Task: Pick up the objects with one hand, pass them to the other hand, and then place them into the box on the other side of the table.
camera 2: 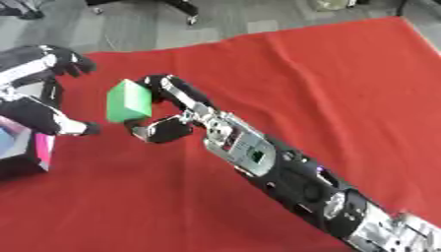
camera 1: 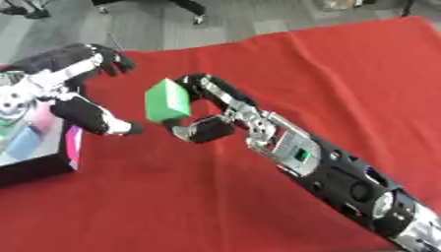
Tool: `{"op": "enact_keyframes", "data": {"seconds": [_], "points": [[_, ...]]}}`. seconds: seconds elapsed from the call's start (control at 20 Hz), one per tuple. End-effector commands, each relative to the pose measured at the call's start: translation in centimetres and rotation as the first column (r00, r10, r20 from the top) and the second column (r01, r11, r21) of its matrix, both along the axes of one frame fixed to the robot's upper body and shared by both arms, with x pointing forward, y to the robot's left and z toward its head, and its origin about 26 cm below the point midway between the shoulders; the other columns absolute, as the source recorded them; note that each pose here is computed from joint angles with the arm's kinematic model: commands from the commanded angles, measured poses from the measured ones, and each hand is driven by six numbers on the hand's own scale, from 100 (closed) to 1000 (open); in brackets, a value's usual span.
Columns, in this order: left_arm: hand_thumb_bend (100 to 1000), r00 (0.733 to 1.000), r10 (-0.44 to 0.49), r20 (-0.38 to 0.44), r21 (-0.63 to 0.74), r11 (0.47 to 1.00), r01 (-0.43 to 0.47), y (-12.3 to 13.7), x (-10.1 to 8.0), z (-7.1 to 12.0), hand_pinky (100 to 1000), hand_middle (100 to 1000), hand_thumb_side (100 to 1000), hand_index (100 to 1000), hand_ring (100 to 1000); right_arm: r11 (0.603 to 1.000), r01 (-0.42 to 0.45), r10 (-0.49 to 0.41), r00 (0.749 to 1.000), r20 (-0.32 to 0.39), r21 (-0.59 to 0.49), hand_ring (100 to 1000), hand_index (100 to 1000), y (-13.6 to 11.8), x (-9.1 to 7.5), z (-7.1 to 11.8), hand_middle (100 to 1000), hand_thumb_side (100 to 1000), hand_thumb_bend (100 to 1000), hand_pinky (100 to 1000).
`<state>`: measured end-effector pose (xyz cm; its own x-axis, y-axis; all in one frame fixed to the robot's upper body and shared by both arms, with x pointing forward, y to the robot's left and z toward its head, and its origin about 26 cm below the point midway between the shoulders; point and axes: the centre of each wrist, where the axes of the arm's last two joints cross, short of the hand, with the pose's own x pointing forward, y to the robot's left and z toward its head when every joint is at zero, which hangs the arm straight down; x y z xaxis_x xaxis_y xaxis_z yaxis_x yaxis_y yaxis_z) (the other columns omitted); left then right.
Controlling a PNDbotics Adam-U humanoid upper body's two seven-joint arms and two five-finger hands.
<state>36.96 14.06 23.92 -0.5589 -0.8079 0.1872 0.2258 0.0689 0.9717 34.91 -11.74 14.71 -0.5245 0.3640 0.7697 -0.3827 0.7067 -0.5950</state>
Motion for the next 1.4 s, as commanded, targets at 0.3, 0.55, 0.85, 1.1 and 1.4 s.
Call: {"op": "enact_keyframes", "data": {"seconds": [0.3,0.55,0.85,1.1,1.4], "points": [[623,0.999,-0.006,0.037,-0.015,1.0,0.007,-0.9,-0.2,0.9,843,771,322,867,801,0.999,-0.033,0.032,0.997,0.067,0.006,675,575,0.7,-0.3,1.4,458,100,113,784],[609,0.999,0.002,0.038,-0.027,1.0,-0.001,-1.4,-0.2,0.8,839,765,345,863,796,0.999,-0.045,0.044,0.996,0.083,0.008,675,575,0.9,-0.5,1.7,458,100,113,784],[586,0.999,0.019,0.048,-0.069,0.998,-0.016,-1.8,-0.3,0.6,832,750,372,848,783,0.999,-0.052,0.051,0.995,0.09,0.003,676,574,0.5,-0.7,1.8,458,100,114,784],[577,0.999,0.016,0.044,-0.081,0.997,-0.013,-2.0,-0.4,0.5,829,744,379,843,779,0.998,-0.057,0.056,0.994,0.095,0.006,676,574,0.5,-1.0,2.2,458,100,114,785],[560,0.999,0.025,0.048,-0.093,0.995,-0.02,-2.2,-0.2,0.2,828,739,383,838,775,0.998,-0.068,0.067,0.992,0.106,0.005,676,574,0.6,-1.2,2.4,457,100,116,785]]}}
